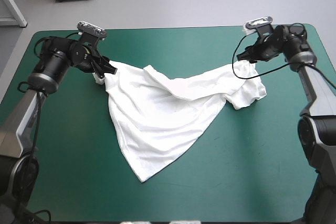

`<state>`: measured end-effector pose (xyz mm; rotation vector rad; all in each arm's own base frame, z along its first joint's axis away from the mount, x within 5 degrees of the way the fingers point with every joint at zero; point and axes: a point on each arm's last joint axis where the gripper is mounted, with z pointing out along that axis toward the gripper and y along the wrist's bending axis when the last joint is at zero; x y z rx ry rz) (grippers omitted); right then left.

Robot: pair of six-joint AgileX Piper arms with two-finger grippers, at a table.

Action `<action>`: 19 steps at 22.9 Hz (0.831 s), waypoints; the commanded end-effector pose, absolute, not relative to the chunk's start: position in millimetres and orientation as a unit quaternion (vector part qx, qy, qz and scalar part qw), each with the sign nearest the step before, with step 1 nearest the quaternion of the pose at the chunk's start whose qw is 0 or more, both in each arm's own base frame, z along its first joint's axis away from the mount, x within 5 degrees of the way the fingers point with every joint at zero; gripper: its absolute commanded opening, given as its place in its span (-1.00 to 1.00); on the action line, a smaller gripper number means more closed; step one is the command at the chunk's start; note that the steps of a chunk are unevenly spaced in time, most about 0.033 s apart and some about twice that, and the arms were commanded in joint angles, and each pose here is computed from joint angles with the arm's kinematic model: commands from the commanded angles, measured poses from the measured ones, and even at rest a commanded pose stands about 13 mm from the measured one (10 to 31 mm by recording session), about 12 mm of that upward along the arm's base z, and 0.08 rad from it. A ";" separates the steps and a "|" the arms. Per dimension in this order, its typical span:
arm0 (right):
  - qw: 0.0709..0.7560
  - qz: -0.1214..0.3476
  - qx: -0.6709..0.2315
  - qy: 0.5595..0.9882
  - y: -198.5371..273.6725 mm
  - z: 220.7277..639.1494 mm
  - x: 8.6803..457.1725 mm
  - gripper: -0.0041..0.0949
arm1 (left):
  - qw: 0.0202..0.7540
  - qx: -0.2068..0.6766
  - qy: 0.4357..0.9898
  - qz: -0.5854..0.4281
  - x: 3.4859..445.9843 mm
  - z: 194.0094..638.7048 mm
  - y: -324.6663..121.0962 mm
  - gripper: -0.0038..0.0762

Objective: Fold the cloth

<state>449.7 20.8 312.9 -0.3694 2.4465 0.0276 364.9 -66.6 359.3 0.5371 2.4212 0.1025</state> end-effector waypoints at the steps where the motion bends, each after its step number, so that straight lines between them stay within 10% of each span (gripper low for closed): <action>1: 0.396 0.006 -0.117 0.911 -1.6 390.0 409.9 0.17 | 0.313 0.224 0.923 -0.013 314.3 405.6 -77.0 0.19; 19: 0.407 -0.029 -0.113 0.906 -4.0 390.4 255.3 0.17 | 0.101 0.382 0.911 -0.116 174.8 326.8 -132.8 0.19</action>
